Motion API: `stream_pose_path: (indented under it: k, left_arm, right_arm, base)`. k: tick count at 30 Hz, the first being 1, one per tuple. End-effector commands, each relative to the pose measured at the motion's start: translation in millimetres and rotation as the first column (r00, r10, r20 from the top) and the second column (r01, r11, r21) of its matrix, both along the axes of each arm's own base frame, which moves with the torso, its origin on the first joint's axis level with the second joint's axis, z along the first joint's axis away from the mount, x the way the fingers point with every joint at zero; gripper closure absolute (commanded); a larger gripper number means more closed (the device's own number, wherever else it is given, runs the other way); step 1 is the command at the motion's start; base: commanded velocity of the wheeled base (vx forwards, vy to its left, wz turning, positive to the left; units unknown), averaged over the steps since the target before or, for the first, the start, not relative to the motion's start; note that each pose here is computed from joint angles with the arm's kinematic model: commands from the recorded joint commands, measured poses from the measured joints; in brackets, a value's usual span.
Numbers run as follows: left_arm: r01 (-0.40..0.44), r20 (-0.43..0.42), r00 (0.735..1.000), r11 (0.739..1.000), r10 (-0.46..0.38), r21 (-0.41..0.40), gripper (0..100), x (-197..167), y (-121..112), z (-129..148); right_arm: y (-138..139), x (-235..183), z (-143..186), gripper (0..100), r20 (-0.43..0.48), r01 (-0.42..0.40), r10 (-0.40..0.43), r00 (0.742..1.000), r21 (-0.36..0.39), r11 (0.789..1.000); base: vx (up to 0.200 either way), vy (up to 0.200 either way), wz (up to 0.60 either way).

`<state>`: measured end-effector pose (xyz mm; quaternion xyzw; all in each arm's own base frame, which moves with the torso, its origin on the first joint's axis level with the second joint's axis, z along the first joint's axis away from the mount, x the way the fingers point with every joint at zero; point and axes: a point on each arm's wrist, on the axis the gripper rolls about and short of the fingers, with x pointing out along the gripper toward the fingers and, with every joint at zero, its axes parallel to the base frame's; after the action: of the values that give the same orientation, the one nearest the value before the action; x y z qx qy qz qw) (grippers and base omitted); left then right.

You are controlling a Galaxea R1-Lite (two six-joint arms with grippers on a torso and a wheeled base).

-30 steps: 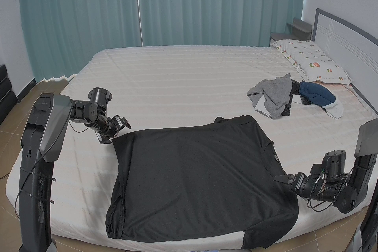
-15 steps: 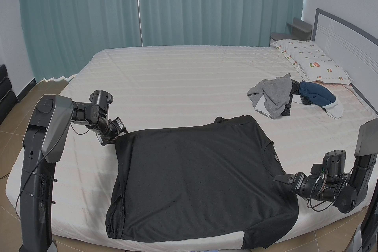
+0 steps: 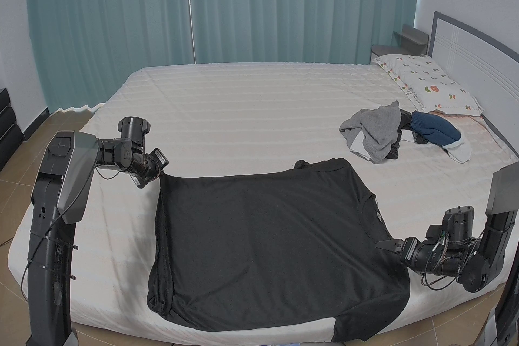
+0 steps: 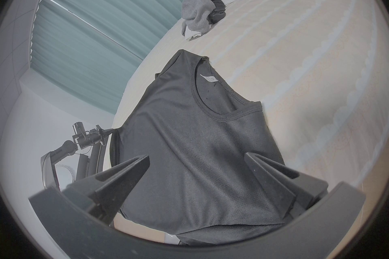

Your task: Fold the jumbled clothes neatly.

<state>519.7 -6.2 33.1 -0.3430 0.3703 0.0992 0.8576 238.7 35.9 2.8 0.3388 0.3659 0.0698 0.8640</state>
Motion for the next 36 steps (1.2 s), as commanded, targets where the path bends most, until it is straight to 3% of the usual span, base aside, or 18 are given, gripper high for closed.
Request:
stream_pose_path:
  k: [1,7,8,15,20,25,31,36]
  left_arm:
    - [-0.001,0.0,1.0,1.0,0.001,0.001,100,-0.1,0.5,0.6]
    - [-0.008,-0.011,1.0,1.0,0.008,0.001,100,-0.1,2.9,-3.6]
    - [-0.013,-0.011,1.0,1.0,0.013,0.001,0,-0.2,5.3,-2.9]
    - [-0.045,-0.014,0.999,0.999,0.045,-0.004,0,-2.5,20.3,3.9]
    - [-0.055,-0.063,0.997,0.998,0.053,-0.018,0,-14.1,28.9,18.5]
    - [-0.021,-0.153,0.988,0.997,0.01,-0.072,0,-52.8,26.2,31.6]
    - [-0.014,-0.144,0.99,0.993,-0.003,-0.117,0,-99.7,19.9,30.5]
    - [0.017,-0.174,0.984,0.992,-0.039,-0.121,0,-151.6,4.6,23.3]
  right_arm:
    - [0.2,0.0,-0.8,0,-0.004,-0.001,0.001,1.0,0.0,1.0]
    - [0.2,0.1,-0.7,0,-0.002,-0.001,0.001,1.0,0.0,1.0]
    - [0.2,0.0,-1.2,0,-0.005,-0.001,0.001,1.0,0.0,1.0]
    - [0.2,0.1,-1.1,0,-0.004,-0.001,0.001,1.0,0.0,1.0]
    - [-0.2,-0.3,-0.8,0,-0.004,0.001,-0.001,1.0,0.001,1.0]
    - [-3.8,0.6,-2.6,0,-0.01,0.016,-0.016,1.0,0.001,1.0]
    - [-6.7,1.3,-2.6,0,-0.011,0.027,-0.027,1.0,0.002,1.0]
    - [-7.0,1.4,-2.4,0,-0.009,0.028,-0.028,1.0,0.002,1.0]
  base:
    - [0.0,0.0,0.0]
    - [0.0,0.0,0.0]
    - [0.0,0.0,0.0]
    - [0.0,0.0,0.0]
    - [0.0,0.0,0.0]
    - [0.0,0.0,0.0]
    - [0.0,0.0,0.0]
    - [-0.2,0.0,0.0]
